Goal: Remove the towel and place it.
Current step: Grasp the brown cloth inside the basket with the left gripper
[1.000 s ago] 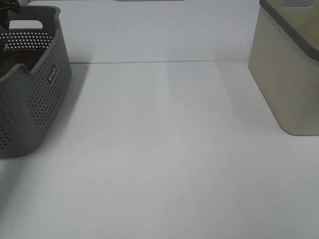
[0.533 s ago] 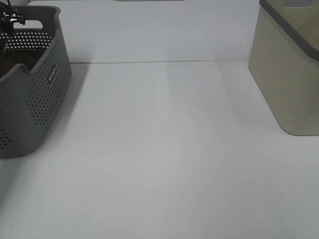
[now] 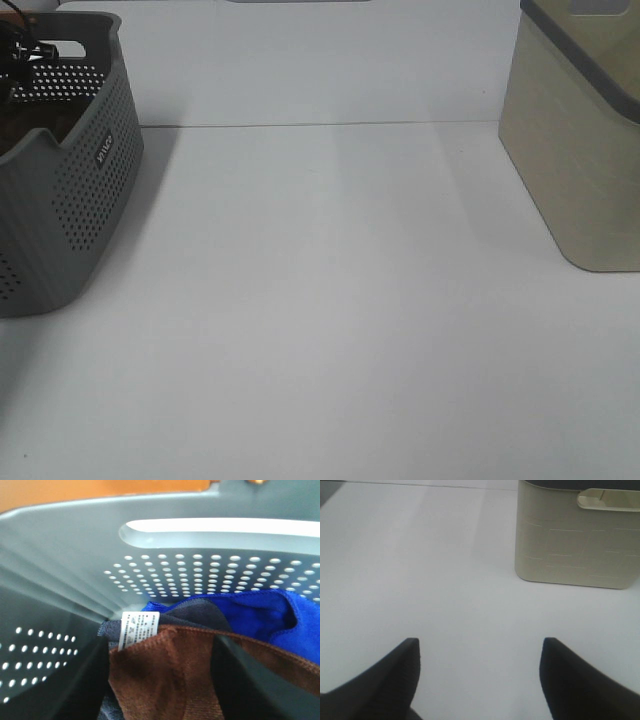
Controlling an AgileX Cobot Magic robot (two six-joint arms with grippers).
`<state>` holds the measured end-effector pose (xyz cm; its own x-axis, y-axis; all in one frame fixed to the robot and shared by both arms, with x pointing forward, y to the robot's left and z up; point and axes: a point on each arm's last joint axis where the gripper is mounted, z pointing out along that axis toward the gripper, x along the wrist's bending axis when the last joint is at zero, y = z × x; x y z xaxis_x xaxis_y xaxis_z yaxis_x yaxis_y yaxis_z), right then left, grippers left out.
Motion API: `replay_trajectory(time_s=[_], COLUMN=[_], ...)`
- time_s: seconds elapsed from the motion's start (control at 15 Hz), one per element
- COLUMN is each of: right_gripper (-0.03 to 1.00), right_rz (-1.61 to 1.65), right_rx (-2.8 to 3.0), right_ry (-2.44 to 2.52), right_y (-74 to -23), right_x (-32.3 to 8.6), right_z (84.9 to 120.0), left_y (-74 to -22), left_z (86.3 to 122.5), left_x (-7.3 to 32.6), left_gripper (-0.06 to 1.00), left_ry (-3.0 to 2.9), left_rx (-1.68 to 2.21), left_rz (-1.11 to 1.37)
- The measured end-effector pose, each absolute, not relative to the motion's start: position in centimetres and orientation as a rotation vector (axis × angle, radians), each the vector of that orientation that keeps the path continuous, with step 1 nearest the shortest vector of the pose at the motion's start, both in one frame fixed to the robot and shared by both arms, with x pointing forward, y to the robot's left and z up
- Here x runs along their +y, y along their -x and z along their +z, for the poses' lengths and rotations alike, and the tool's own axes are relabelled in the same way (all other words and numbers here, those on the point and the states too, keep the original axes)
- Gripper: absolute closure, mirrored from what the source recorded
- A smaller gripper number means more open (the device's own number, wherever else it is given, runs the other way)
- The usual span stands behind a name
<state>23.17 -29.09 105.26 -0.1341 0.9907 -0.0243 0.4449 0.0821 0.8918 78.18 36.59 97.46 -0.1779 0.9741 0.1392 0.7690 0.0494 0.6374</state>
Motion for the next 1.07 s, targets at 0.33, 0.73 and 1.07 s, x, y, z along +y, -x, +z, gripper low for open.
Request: replay_trajectory(time_s=[0.33,0.73,1.07], right_gripper=[0.32,0.32,0.32], right_rz=[1.002,1.002,1.002], right_rx=[1.671,1.671,1.671], right_ry=[-1.438,-1.438,-1.438], right_y=[-23.2,-23.2,-23.2], right_x=[-29.1,-29.1,-29.1], right_z=[105.3,105.3,105.3], left_y=[-78.5,-78.6,-78.5], left_z=[95.8,95.8,95.8], left_x=[36.6,36.8,36.8], left_gripper=[0.43,0.79,0.94], left_ry=[-1.798,-1.829,-1.900], left_rx=[2.000,1.982,1.937], left_rz=[0.859,0.887,0.908])
